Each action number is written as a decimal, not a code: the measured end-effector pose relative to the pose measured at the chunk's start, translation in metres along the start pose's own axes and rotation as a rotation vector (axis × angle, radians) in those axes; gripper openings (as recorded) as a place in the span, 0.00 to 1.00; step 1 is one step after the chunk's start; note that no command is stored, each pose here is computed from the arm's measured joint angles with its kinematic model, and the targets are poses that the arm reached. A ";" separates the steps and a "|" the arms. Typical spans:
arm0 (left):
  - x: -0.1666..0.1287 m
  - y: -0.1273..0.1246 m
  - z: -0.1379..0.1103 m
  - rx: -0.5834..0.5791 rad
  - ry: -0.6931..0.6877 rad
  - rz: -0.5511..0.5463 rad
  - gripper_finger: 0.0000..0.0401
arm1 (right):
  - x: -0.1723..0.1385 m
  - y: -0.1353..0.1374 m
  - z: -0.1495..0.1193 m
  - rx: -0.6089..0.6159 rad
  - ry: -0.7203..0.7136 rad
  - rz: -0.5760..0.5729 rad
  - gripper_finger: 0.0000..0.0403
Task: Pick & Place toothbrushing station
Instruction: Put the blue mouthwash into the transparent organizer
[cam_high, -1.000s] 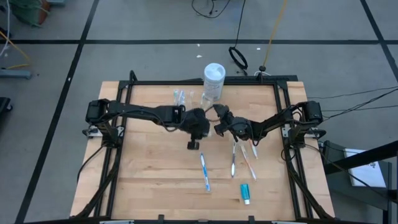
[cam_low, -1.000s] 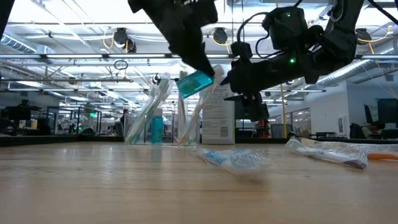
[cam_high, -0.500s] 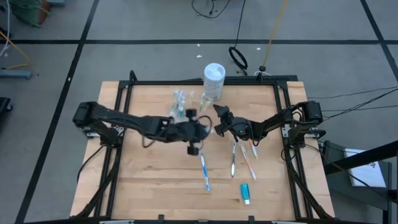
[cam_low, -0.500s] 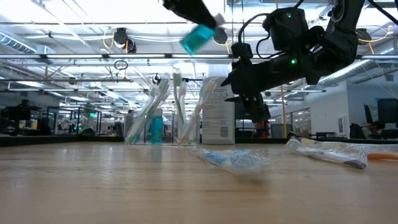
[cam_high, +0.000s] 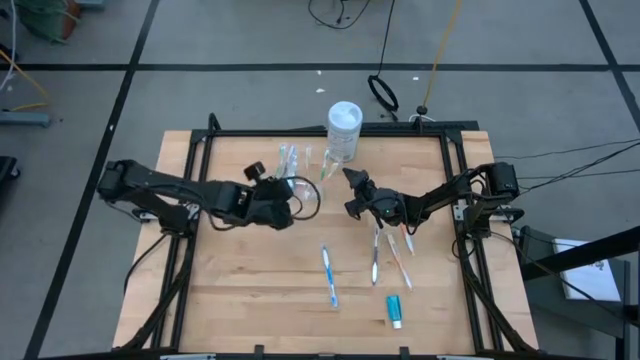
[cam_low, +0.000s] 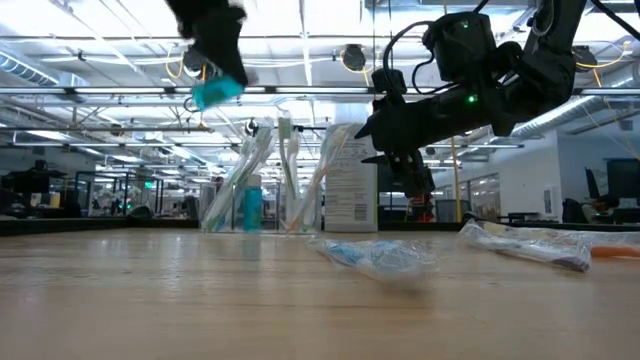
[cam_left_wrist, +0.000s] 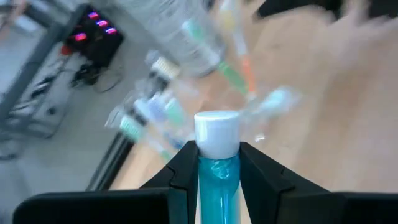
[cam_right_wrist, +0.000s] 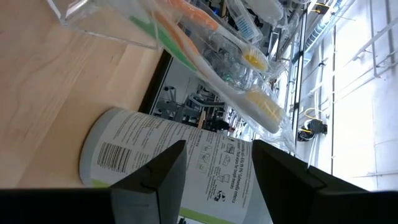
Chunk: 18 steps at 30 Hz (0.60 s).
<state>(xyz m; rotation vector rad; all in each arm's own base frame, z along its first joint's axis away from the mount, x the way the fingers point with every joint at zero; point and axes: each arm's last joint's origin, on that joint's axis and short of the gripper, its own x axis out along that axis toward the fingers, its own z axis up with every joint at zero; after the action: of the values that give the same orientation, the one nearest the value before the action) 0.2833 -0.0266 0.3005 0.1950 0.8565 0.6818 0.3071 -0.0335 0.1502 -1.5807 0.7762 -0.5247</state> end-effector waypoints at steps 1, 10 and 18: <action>0.007 -0.002 -0.006 -0.003 0.000 0.030 0.22 | 0.000 0.000 0.000 0.000 0.000 0.000 0.44; 0.066 -0.001 -0.020 -0.262 -0.225 0.124 0.22 | 0.000 0.000 0.000 -0.005 -0.004 -0.003 0.44; 0.097 0.010 -0.040 -0.464 -0.289 0.137 0.22 | 0.000 0.000 0.000 -0.005 -0.006 -0.003 0.44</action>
<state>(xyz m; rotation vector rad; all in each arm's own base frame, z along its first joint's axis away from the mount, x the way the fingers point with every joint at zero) 0.2934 0.0379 0.2178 -0.0671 0.3947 0.9361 0.3073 -0.0333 0.1505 -1.5873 0.7713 -0.5204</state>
